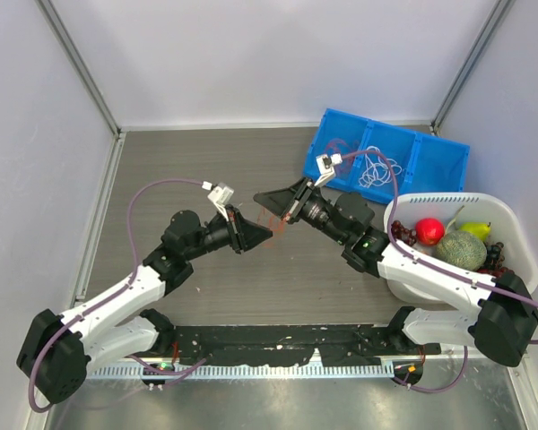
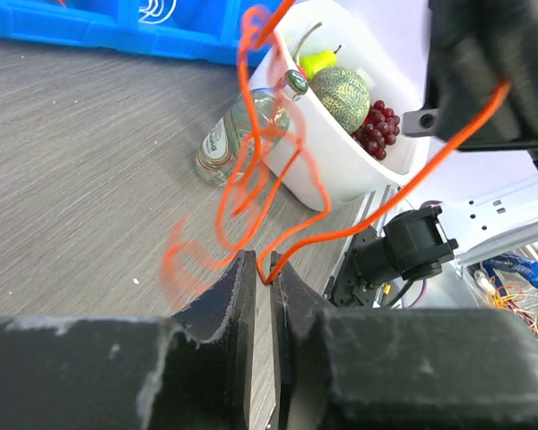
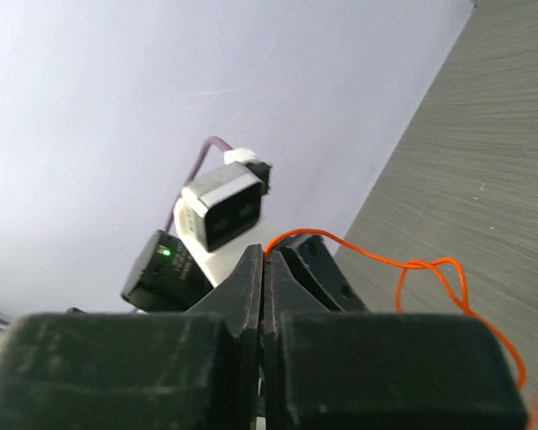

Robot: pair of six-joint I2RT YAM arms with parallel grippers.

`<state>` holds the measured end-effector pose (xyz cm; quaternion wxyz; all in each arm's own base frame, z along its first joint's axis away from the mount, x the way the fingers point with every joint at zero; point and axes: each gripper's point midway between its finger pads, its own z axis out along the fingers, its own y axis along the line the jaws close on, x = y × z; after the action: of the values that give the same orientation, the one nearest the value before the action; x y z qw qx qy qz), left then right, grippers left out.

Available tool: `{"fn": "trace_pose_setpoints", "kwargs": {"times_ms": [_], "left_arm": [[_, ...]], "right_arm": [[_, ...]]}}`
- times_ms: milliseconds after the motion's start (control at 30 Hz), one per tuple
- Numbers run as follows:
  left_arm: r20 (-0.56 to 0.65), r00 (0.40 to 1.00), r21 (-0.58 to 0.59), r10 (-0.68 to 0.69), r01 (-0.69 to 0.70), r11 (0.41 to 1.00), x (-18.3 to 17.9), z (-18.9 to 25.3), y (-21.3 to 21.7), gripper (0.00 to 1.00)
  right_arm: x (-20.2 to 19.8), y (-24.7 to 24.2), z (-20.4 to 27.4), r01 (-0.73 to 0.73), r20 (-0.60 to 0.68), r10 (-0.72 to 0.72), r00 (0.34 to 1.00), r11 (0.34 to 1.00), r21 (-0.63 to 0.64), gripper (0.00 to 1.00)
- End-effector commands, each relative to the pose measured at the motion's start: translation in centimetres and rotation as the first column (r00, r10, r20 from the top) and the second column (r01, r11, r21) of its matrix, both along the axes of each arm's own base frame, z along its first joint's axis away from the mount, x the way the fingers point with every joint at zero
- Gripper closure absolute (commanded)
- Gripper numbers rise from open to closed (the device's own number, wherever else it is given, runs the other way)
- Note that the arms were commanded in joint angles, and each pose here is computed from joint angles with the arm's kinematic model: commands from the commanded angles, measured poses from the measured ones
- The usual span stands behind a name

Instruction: Untangle the cables

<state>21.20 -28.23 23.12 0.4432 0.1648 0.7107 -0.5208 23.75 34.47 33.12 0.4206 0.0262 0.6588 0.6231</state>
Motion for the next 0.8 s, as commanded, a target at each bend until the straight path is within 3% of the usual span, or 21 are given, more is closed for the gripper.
{"fn": "trace_pose_setpoints", "kwargs": {"times_ms": [0,133,233,400,467,600,667,767], "left_arm": [[0.050,0.999,-0.038,0.010,-0.009,0.999,0.2,0.7,-0.1,0.89],[-0.002,0.998,0.043,0.067,-0.066,0.997,0.5,-2.3,0.9,1.00],[-0.013,0.994,0.082,0.106,-0.104,0.991,0.4,-3.5,1.9,1.00],[0.087,0.995,0.037,0.042,-0.046,0.998,-2.1,-0.6,2.8,0.98],[0.159,0.987,-0.005,0.007,-0.007,1.000,-3.5,1.6,3.2,0.86],[0.291,0.950,-0.124,0.115,-0.081,0.989,-4.3,6.3,5.5,0.41],[0.331,0.924,-0.192,0.194,-0.135,0.972,-4.1,8.7,6.6,0.27],[0.349,0.917,-0.237,0.194,-0.114,0.965,-4.1,11.0,6.3,0.19]], "right_arm": [[-1.1,0.0,7.3,-0.053,0.097,0.037,0.995,0.983,0.175,0.99],[-1.4,-0.4,10.5,-0.063,0.152,0.031,0.988,0.976,0.209,0.99],[-1.3,-0.6,11.8,-0.044,0.189,0.007,0.982,0.981,0.190,0.99],[-0.7,-0.7,11.3,-0.002,0.192,-0.023,0.981,0.991,0.133,0.99],[-0.5,-0.8,10.8,0.011,0.183,-0.034,0.983,0.992,0.123,0.99],[-0.9,-0.9,10.6,-0.003,0.181,-0.022,0.983,0.991,0.137,0.99],[-0.9,-1.1,10.6,-0.002,0.178,-0.023,0.984,0.990,0.143,0.99],[-1.0,-1.2,10.3,0.001,0.171,-0.027,0.985,0.989,0.146,0.99]]}}
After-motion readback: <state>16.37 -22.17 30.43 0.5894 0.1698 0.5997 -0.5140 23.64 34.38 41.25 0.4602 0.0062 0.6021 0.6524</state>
